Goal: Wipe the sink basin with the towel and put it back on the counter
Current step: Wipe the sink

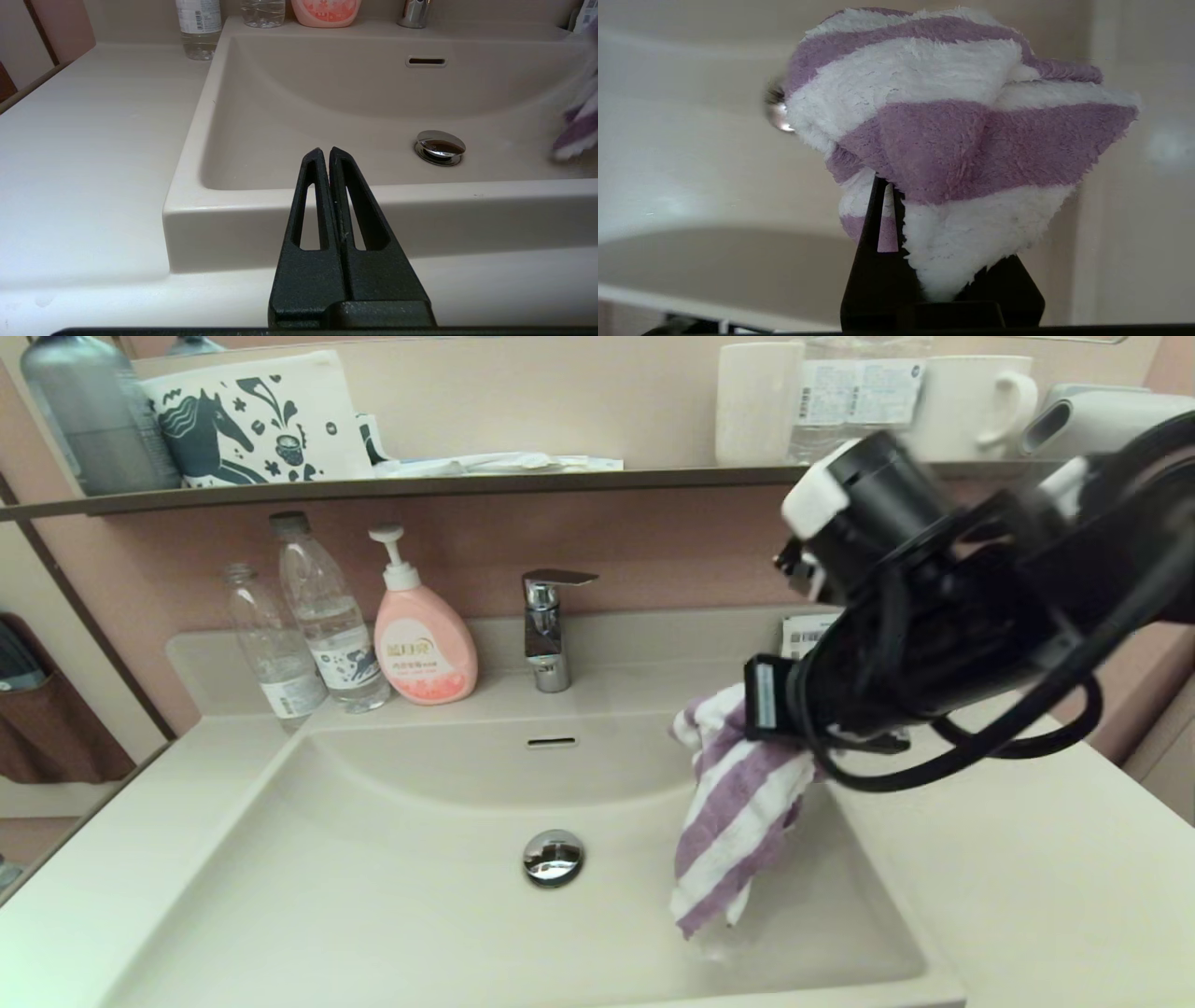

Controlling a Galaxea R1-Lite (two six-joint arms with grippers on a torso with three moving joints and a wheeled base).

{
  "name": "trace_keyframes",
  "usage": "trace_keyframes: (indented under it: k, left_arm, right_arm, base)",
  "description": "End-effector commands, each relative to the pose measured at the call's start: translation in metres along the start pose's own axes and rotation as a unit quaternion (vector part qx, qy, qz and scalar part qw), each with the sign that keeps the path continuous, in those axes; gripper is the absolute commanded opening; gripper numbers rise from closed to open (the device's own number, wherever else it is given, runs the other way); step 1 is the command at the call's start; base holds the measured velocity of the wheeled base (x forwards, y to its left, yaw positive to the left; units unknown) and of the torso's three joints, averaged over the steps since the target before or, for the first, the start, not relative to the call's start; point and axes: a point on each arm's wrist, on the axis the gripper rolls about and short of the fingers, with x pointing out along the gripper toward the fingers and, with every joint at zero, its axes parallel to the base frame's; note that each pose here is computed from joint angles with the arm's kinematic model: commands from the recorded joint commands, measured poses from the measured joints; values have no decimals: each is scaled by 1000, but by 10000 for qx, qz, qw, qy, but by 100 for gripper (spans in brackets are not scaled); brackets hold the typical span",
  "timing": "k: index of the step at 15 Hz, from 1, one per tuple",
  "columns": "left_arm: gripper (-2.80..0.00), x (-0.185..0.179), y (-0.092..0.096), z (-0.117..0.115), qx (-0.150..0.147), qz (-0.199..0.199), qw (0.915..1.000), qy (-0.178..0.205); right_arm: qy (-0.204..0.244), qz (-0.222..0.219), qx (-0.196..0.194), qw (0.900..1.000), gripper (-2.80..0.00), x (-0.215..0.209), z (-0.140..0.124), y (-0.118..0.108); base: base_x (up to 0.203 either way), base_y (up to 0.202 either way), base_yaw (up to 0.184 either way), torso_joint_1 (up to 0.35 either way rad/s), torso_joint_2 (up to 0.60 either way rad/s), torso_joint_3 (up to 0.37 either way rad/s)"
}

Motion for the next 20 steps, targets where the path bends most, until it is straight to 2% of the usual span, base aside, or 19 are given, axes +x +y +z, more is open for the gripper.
trace_keyframes:
  k: [1, 3, 4, 6, 7, 10, 12, 14, 18, 20]
  left_arm:
    - [-280, 0, 0, 0, 1, -1, 10000, 4]
    - [-280, 0, 0, 0, -5, -1, 10000, 4]
    - [-280, 0, 0, 0, -5, -1, 10000, 4]
    - [-280, 0, 0, 0, -5, -1, 10000, 4]
    - [-280, 0, 0, 0, -5, -1, 10000, 4]
    - [-280, 0, 0, 0, -5, -1, 10000, 4]
    - [-280, 0, 0, 0, -5, -1, 10000, 4]
    - [-280, 0, 0, 0, -5, -1, 10000, 4]
    - [-280, 0, 0, 0, -3, -1, 10000, 4]
    - [-280, 0, 0, 0, -5, -1, 10000, 4]
  right_arm:
    - [556, -601, -247, 9963, -280, 55, -18, 11]
    - [737, -1452, -514, 9853, -280, 96, -34, 12]
    - [871, -1711, -620, 9794, -280, 116, -42, 12]
    - [1125, -1950, -769, 9713, -280, 150, -58, 13]
    - [1272, -1865, -795, 9709, -280, 164, -66, 16]
    - [1725, -909, -723, 9781, -280, 178, -79, 41]
    - [1921, -484, -741, 9774, -280, 183, -85, 57]
    - [2104, -244, -972, 9725, -280, 192, -102, 70]
    - [1891, 311, -1333, 9724, -280, 214, -122, 92]
    - [1586, 817, -1334, 9749, -280, 222, -122, 104]
  base:
    - [0, 0, 0, 0, 0, 0]
    - [0, 0, 0, 0, 0, 0]
    - [0, 0, 0, 0, 0, 0]
    - [0, 0, 0, 0, 0, 0]
    - [0, 0, 0, 0, 0, 0]
    - [0, 0, 0, 0, 0, 0]
    - [0, 0, 0, 0, 0, 0]
    - [0, 0, 0, 0, 0, 0]
    - [0, 0, 0, 0, 0, 0]
    - [0, 0, 0, 0, 0, 0]
